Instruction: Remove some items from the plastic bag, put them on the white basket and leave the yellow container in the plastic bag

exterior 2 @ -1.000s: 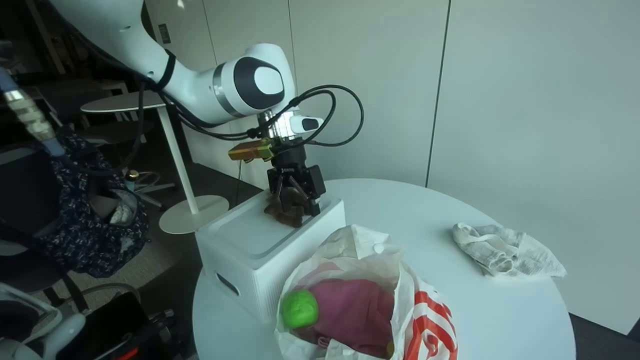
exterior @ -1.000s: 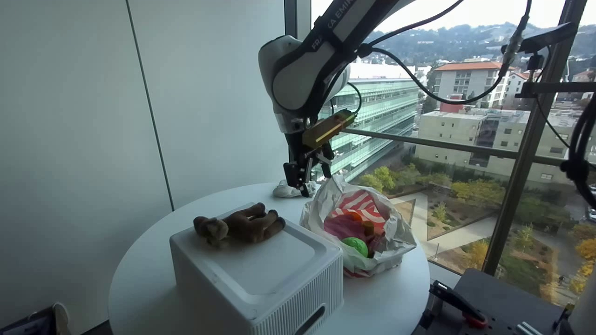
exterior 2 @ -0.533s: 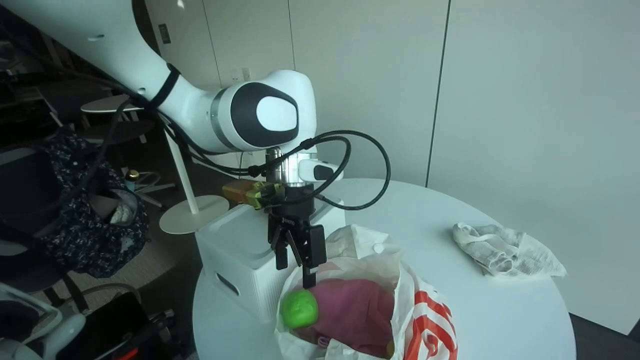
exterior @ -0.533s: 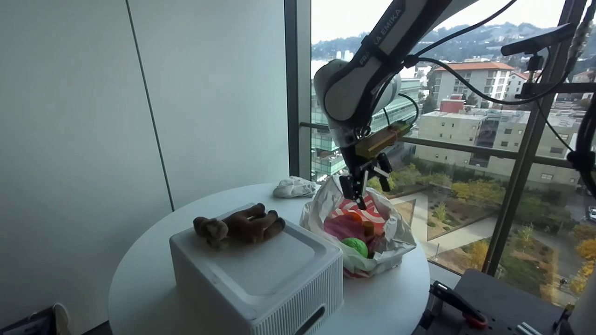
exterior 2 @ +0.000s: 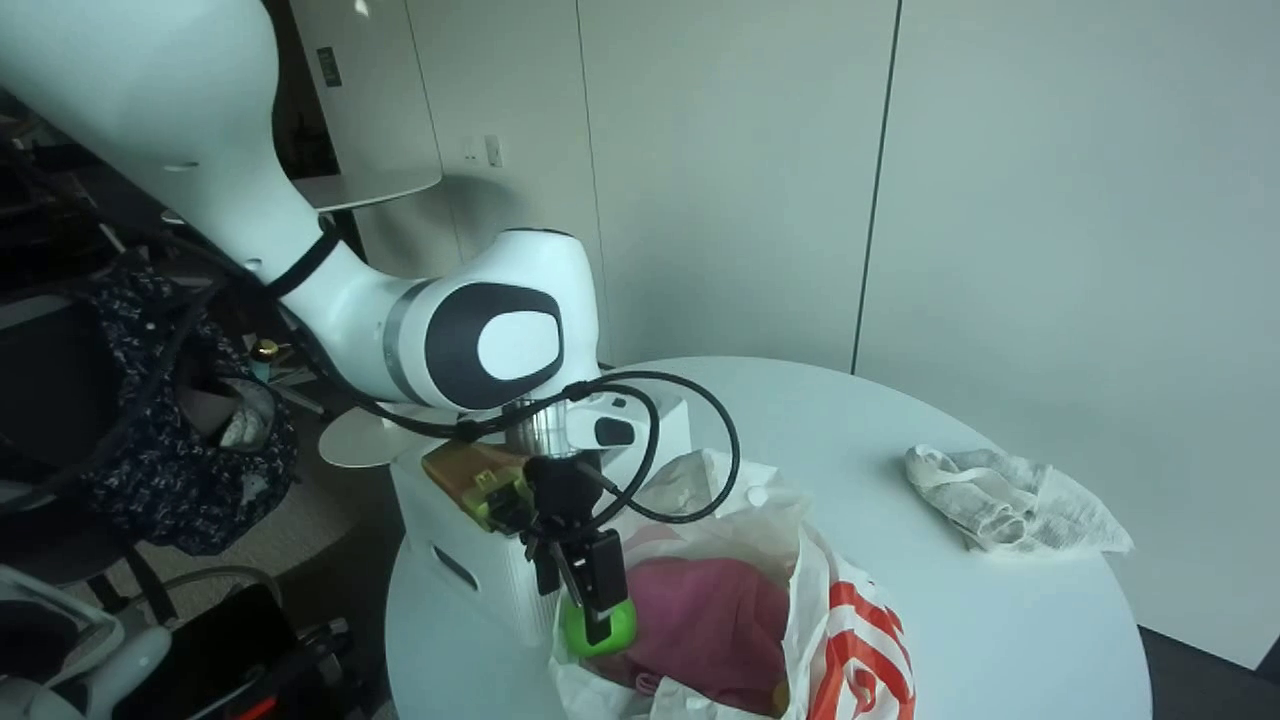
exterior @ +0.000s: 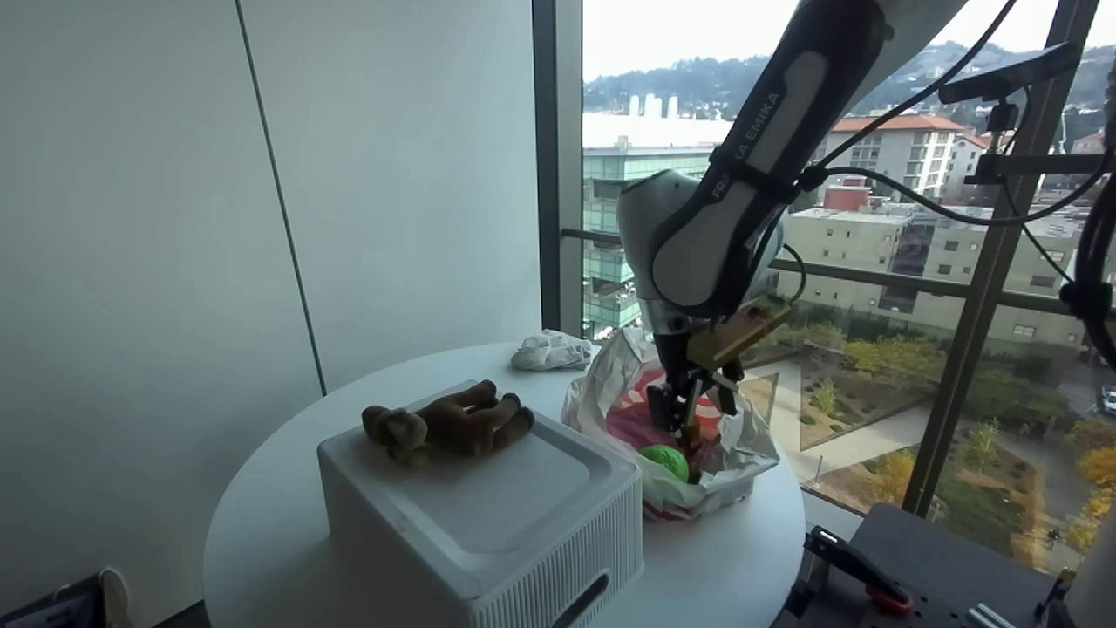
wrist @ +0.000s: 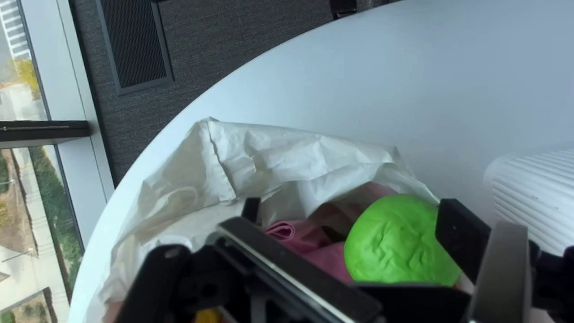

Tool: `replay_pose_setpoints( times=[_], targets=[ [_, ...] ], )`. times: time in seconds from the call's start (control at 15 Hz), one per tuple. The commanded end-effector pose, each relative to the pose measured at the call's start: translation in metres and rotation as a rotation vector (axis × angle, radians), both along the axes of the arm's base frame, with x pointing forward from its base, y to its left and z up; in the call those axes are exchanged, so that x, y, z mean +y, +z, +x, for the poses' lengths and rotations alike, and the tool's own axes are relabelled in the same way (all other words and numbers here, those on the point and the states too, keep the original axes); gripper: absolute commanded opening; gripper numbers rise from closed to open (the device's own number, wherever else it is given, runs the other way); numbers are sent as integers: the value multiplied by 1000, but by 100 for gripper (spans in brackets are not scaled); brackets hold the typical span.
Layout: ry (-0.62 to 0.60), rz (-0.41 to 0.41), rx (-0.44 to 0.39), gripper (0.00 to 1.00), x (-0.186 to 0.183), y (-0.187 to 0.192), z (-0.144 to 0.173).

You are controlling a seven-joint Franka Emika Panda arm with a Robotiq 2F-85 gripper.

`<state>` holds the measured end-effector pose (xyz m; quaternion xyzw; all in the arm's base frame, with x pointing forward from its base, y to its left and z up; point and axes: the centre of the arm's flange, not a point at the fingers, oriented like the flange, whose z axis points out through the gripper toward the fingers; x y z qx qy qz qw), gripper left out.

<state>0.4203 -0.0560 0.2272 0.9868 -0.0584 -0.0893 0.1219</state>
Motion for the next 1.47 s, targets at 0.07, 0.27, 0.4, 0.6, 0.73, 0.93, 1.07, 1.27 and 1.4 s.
replay_pose_setpoints(
  times=[0.07,0.27,0.4,0.6,0.73,0.93,1.07,1.27,1.4],
  targets=[
    [39,-38,-75,100,0,-37,1],
    [80,-57,-92,100,-1,-54,6],
    [93,-52,-90,100,-3,-64,10],
    [102,-33,-89,100,4,-72,17],
    [114,-18,-96,100,13,-72,22],
    [121,10,-115,100,28,-68,31],
    [117,24,-127,100,36,-66,35],
    [110,31,-135,100,39,-76,40],
    [98,42,-142,100,40,-83,42]
  ],
)
